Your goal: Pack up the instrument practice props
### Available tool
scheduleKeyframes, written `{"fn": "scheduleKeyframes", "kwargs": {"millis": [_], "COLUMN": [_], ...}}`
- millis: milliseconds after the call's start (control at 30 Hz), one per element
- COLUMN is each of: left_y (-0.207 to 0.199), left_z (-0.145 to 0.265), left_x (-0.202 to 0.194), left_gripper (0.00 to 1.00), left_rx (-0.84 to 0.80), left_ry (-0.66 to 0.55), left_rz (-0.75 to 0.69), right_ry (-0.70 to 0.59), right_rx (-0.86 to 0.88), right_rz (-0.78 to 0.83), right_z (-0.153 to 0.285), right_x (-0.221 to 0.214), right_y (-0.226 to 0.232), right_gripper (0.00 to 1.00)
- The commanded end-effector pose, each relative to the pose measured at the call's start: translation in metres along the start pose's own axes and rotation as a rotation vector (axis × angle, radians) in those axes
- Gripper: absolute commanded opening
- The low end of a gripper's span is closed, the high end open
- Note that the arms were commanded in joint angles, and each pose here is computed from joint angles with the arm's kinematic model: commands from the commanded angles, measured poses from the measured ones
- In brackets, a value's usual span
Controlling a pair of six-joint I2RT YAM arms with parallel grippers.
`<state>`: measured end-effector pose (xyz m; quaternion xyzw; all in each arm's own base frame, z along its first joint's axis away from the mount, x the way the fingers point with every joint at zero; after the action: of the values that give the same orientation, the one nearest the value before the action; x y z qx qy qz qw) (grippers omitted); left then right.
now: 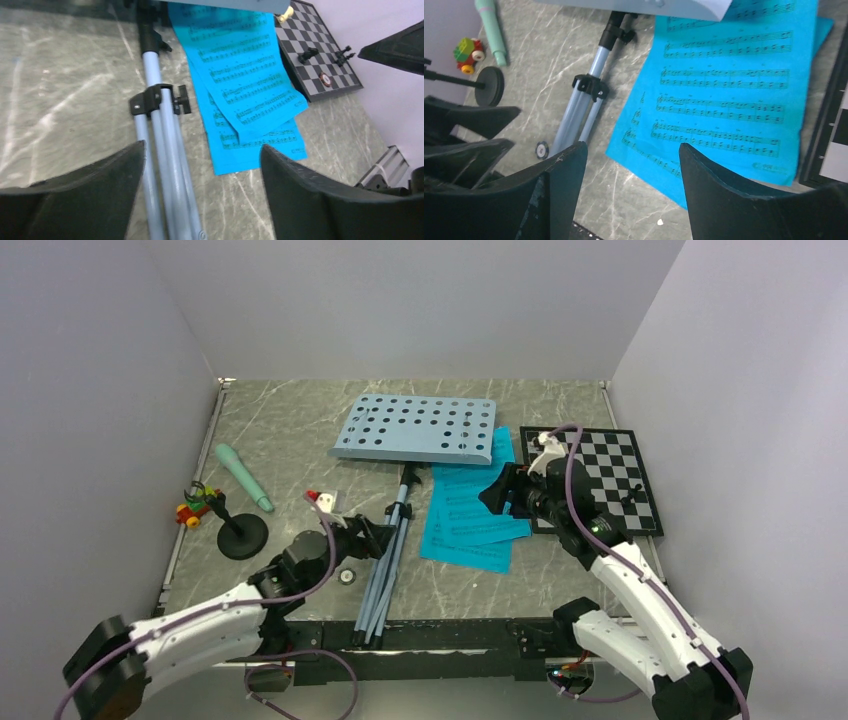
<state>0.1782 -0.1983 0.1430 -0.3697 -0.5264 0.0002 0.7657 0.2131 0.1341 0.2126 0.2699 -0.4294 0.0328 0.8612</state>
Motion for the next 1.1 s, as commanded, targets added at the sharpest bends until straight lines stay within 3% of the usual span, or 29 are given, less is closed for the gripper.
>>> {"fn": "scheduleKeyframes", "kwargs": {"millis": [0, 100, 267, 500, 633, 733, 800, 900, 1067], "left_y": [0.014, 0.016, 0.014, 0.005, -0.001, 0.007, 0.009, 0.006, 0.006], "left_z": [0.023, 0.037, 0.059, 0.077, 0.084, 0.087, 0.090, 0.089, 0.083], "left_x": [0.016, 0.030, 0.054, 0.088, 0.110, 0.120, 0.122, 0.124, 0.120], "left_gripper": [0.97, 0.99, 0.99, 0.99, 0.99, 0.99, 0.99, 0.99, 0.99], "left_rx": [0.134, 0.193, 0.305, 0.361, 0.374, 0.514, 0.615, 0.694, 0.670], "left_ry": [-0.010, -0.010, 0.005, -0.049, -0.124, -0.190, -0.163, -0.066, -0.021], "left_rz": [-0.051, -0.059, -0.037, -0.030, 0.009, 0.111, 0.140, 0.054, -0.028], "right_ry": [-0.095, -0.170, -0.229, -0.269, -0.275, -0.290, -0.286, -0.291, -0.330], "right_rx": [-0.093, -0.092, -0.086, -0.101, -0.135, -0.075, -0.088, -0.139, -0.185], "right_rz": [-0.007, -0.057, -0.074, -0.072, -0.151, -0.151, -0.125, -0.091, -0.073], "right_z": [0.005, 0.006, 0.016, 0.021, 0.019, 0.021, 0.024, 0.029, 0.037], "right_x": [0.011, 0.012, 0.018, 0.022, 0.024, 0.030, 0.033, 0.039, 0.046], "right_y": [-0.009, -0.012, -0.010, -0.011, -0.013, -0.002, 0.003, 0.004, 0.001], "right_gripper": [0.72, 0.76, 0.99, 1.00, 1.00, 1.00, 1.00, 1.00, 1.00]}}
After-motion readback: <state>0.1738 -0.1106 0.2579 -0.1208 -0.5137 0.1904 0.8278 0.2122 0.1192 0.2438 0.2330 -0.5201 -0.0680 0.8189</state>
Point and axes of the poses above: each gripper's point midway between its finger pads, its own z axis back along the fingers, its own y axis along the line the jaws close on, x = y × z, the point moved 5 cm from there along z, back along the fingers, and after that the axes turned 4 degrees about z, right-handed, at the moved point
